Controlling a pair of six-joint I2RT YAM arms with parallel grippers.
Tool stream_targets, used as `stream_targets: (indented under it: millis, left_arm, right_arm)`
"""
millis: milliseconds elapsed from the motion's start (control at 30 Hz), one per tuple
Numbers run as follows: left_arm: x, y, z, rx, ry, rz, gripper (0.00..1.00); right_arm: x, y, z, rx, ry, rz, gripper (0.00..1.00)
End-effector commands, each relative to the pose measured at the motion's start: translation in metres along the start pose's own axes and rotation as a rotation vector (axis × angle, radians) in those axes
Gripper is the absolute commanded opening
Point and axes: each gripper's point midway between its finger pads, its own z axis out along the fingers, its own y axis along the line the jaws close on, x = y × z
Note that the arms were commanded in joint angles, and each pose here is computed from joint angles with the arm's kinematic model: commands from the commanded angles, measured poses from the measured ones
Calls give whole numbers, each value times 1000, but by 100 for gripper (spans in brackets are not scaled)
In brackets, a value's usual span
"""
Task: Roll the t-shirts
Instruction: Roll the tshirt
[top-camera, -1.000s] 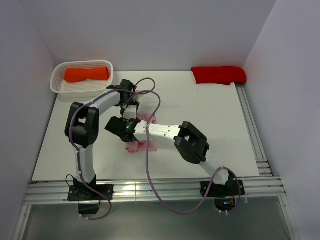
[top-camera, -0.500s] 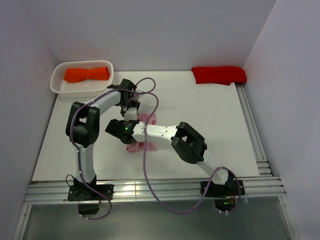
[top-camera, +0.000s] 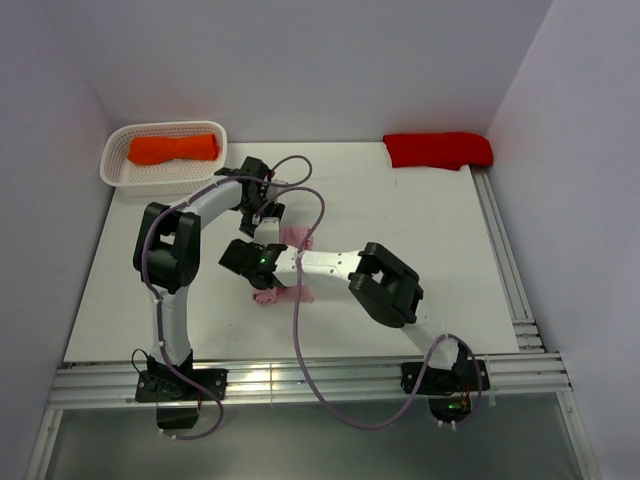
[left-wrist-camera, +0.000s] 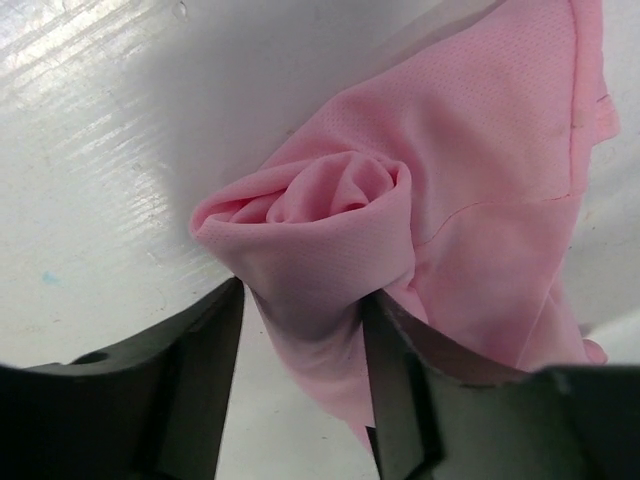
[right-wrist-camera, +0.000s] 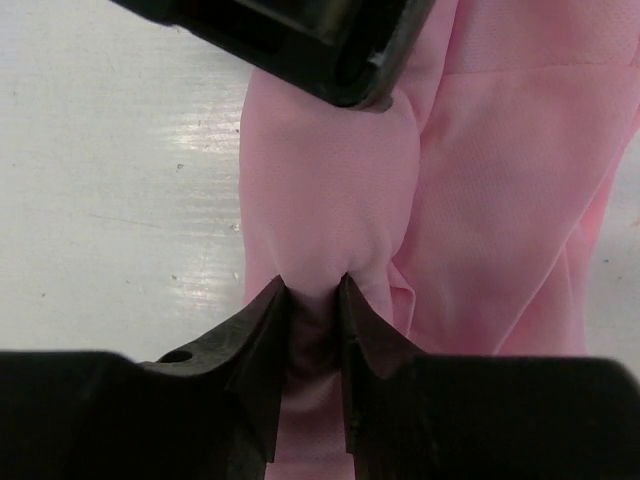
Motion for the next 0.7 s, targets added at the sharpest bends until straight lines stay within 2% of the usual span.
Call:
stream_targets:
  millis: [0, 33, 133, 333, 433, 567, 667]
  left_arm:
    - [-22, -2, -4, 7, -62, 53, 57]
    - [-24, -6, -8, 27, -68, 58, 61]
    - [-39, -9, -28, 65, -115, 58, 65]
    - [-50, -13, -66, 270, -180, 9, 68]
    - [-42, -11, -69, 349, -196, 0, 69]
    - [-18, -9, -52, 432, -164, -21, 69]
    - [-11, -7, -40, 469, -173, -19, 70]
  right_arm:
    - [30, 2, 2, -100, 121, 55, 27]
    - [27, 1, 3, -118, 120, 78, 25]
    - [21, 2, -1, -227, 124, 169, 18]
    - [6, 4, -15, -525, 139, 426, 16]
    - [-3, 2, -23, -668, 142, 566, 16]
    - [-16, -1, -32, -838, 125, 691, 15]
    - [-9, -7, -28, -876, 147, 743, 15]
